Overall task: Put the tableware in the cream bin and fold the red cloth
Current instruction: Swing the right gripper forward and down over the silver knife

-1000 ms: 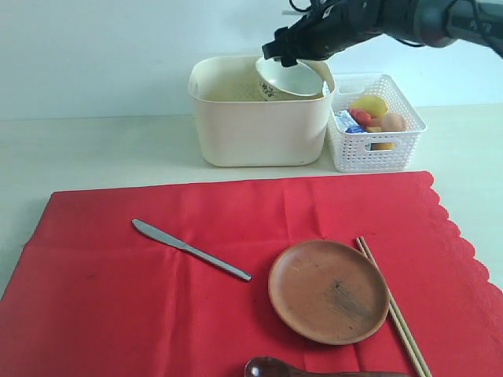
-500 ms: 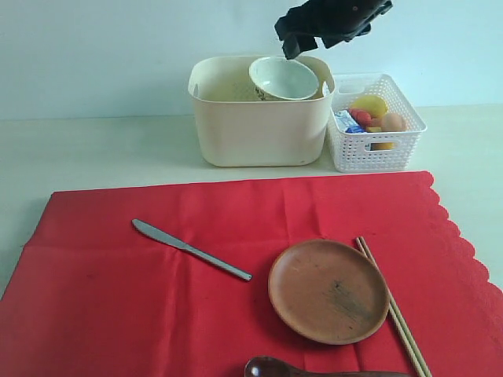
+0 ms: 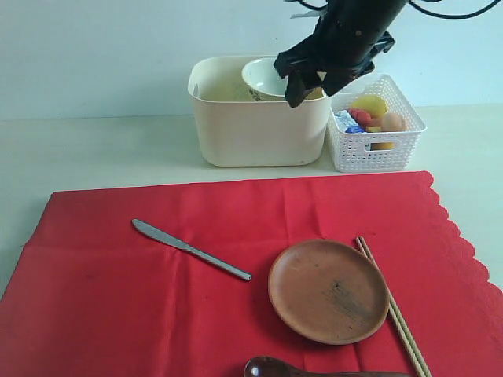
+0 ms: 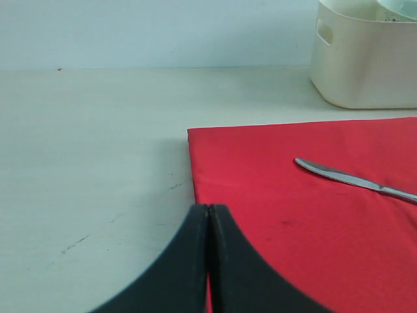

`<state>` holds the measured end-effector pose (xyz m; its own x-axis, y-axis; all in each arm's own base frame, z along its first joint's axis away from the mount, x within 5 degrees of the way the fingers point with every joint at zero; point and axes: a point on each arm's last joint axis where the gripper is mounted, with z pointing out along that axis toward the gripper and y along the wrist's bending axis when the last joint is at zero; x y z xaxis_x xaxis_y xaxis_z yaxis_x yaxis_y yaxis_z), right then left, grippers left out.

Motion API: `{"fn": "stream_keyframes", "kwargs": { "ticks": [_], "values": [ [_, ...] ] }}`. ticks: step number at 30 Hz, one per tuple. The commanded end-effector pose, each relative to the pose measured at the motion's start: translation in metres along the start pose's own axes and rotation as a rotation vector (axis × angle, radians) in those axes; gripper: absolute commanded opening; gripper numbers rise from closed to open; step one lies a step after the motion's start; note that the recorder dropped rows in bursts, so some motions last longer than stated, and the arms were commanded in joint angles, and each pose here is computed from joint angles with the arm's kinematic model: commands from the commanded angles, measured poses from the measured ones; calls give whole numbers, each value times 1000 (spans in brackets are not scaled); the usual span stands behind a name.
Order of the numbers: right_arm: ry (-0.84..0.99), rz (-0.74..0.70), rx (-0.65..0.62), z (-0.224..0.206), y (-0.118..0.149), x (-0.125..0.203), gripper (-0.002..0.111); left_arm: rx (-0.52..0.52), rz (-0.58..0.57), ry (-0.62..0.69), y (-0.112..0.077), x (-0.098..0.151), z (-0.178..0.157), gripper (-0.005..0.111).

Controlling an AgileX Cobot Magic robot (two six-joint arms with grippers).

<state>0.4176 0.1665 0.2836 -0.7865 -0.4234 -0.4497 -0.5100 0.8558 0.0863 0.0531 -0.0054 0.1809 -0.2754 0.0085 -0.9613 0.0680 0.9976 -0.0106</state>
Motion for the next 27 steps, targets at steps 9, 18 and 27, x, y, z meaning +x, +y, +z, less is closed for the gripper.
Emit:
{"fn": "stream_keyframes", "kwargs": {
  "ticks": [9, 18, 27],
  "values": [
    [34, -149, -64, 15, 72, 25, 61, 7, -4, -14, 0, 0, 0, 0],
    [36, -300, -102, 37, 115, 41, 61, 7, -4, -14, 0, 0, 0, 0],
    [17, -290, -137, 66, 129, 44, 61, 7, -4, -14, 0, 0, 0, 0]
  ]
}}
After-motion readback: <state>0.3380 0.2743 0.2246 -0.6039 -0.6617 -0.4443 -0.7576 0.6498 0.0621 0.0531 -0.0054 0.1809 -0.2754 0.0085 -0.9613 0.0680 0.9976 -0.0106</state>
